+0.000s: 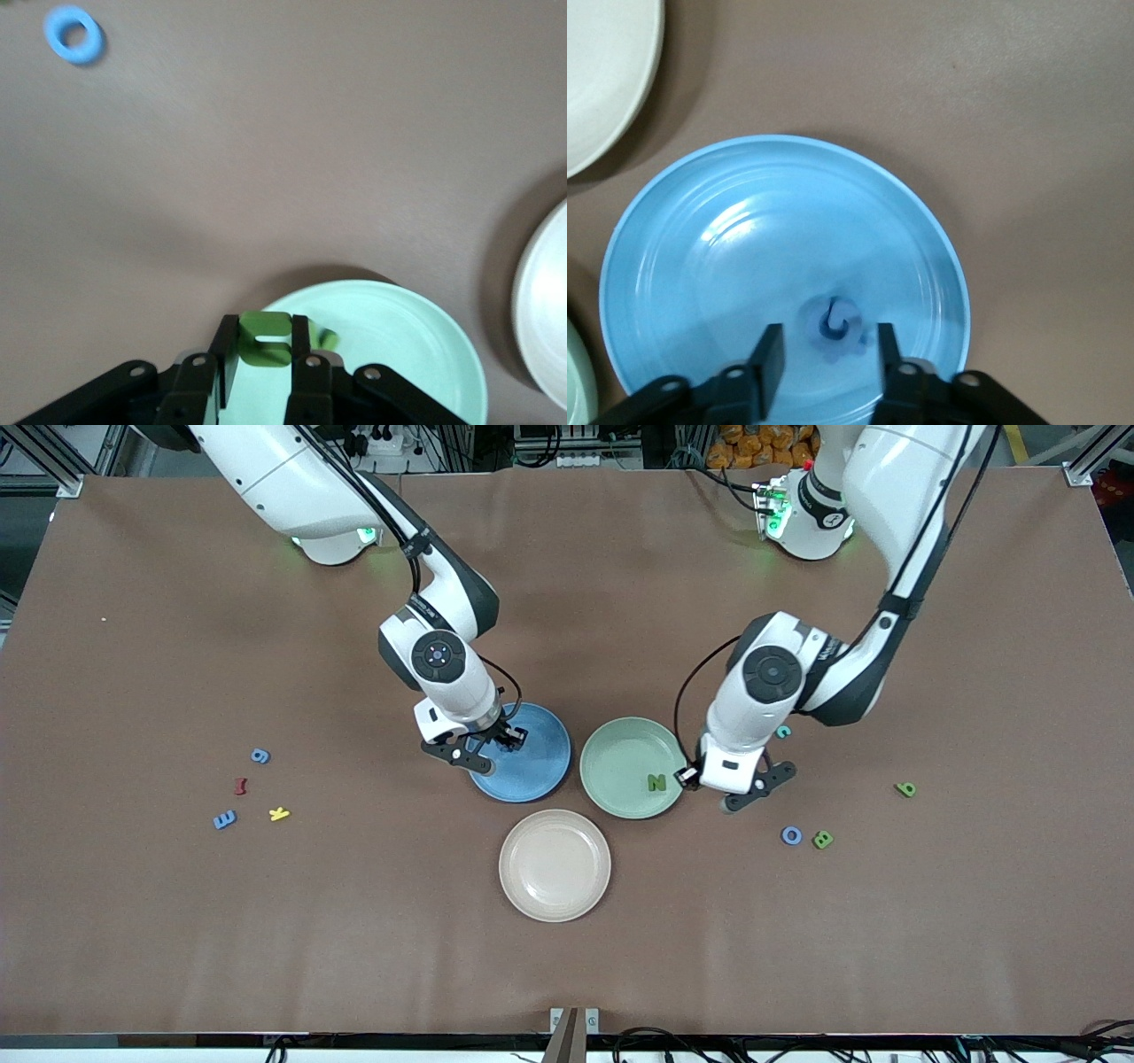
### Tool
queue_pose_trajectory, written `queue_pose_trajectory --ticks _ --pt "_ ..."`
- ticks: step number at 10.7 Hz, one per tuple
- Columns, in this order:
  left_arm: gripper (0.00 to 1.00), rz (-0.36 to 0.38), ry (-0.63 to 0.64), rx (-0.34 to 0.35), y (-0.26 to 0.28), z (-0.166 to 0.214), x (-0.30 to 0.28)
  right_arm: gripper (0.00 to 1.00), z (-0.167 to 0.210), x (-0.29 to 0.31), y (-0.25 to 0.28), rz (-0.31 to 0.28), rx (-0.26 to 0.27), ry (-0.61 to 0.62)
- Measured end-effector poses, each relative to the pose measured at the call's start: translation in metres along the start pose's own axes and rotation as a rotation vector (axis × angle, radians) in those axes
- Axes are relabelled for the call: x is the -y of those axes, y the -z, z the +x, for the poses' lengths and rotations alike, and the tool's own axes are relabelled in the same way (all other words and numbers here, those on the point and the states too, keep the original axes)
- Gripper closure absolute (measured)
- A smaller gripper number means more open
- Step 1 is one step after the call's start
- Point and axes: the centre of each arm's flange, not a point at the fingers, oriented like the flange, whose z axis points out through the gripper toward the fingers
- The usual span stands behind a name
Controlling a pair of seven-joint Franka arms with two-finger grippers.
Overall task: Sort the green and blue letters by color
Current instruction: 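Place G on the blue plate while the left gripper drops u on green plate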
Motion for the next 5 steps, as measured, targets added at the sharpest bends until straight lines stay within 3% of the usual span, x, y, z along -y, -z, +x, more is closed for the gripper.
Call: queue_pose_trajectory --ticks 3,4,5 --pt "0.73 0.008 0.091 0.020 -0.031 -0.032 -0.034 0.10 0.025 -0.011 0.012 0.003 -0.014 0.005" --pt "0.73 0.007 0.114 0.019 -0.035 -0.041 -0.043 0.00 0.049 -0.031 0.023 -0.024 -0.009 0.038" --pt "0.73 0.006 0.122 0.017 -0.037 -0.047 -0.049 0.00 0.079 -0.059 0.039 -0.057 0.008 0.082"
